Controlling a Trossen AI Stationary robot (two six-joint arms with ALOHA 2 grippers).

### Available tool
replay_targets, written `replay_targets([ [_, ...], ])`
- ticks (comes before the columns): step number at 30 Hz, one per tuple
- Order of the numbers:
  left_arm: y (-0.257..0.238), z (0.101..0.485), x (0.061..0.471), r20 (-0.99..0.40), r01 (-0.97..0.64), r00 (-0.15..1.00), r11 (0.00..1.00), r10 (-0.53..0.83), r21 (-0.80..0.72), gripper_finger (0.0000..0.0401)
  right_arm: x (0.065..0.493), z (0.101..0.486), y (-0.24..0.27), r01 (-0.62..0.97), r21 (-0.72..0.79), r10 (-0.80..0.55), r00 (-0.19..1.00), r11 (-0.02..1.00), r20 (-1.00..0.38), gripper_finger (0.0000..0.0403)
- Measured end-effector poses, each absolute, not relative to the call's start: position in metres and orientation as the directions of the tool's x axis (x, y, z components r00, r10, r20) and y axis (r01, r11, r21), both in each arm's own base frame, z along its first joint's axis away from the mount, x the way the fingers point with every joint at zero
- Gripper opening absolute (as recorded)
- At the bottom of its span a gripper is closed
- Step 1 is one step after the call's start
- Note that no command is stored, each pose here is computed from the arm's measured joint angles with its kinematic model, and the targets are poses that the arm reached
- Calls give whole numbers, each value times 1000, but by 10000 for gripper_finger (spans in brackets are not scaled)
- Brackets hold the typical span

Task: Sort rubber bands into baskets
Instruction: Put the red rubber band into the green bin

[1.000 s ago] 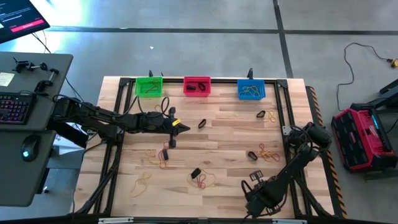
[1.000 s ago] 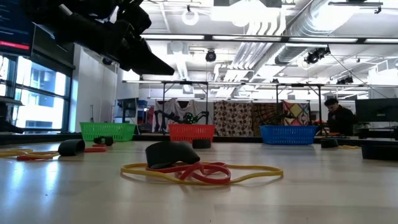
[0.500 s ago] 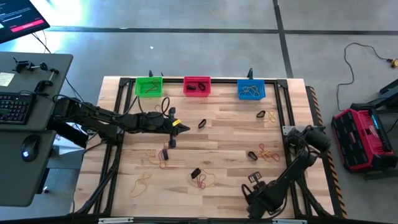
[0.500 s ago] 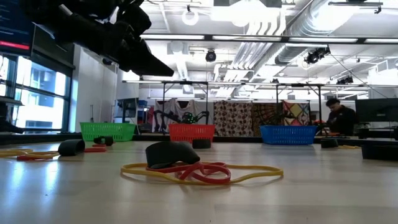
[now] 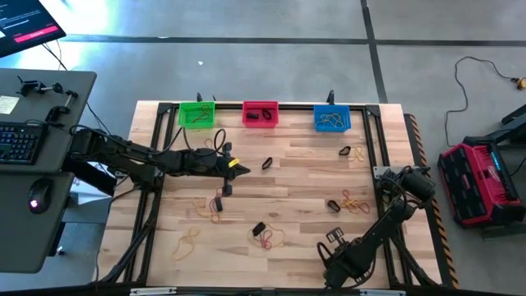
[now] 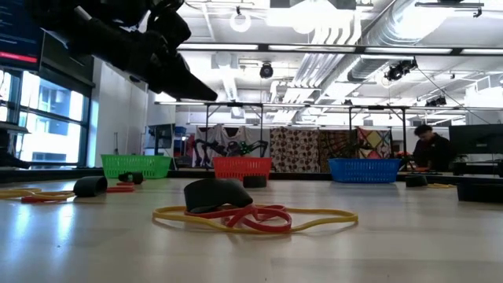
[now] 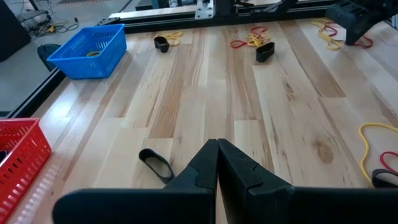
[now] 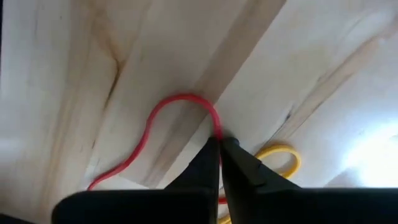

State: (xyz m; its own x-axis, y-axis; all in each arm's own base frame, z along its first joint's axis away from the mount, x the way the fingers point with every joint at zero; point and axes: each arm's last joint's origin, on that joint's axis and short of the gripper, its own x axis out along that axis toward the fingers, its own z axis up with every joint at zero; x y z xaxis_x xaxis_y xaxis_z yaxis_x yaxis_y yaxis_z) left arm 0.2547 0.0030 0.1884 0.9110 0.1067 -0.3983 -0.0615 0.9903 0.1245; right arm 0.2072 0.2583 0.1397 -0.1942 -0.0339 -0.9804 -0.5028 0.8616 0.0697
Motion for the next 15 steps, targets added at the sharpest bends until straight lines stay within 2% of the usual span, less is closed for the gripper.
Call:
replay_targets([
  [6, 3, 188, 254, -407, -61, 907, 990, 107, 124, 0, 212, 147, 246, -415, 21, -68, -201, 910, -977, 0],
  [15, 3, 187, 254, -412, -63, 905, 991, 107, 119, 0, 216, 179, 232, -323, -84, -97, -24, 942, -995, 0],
])
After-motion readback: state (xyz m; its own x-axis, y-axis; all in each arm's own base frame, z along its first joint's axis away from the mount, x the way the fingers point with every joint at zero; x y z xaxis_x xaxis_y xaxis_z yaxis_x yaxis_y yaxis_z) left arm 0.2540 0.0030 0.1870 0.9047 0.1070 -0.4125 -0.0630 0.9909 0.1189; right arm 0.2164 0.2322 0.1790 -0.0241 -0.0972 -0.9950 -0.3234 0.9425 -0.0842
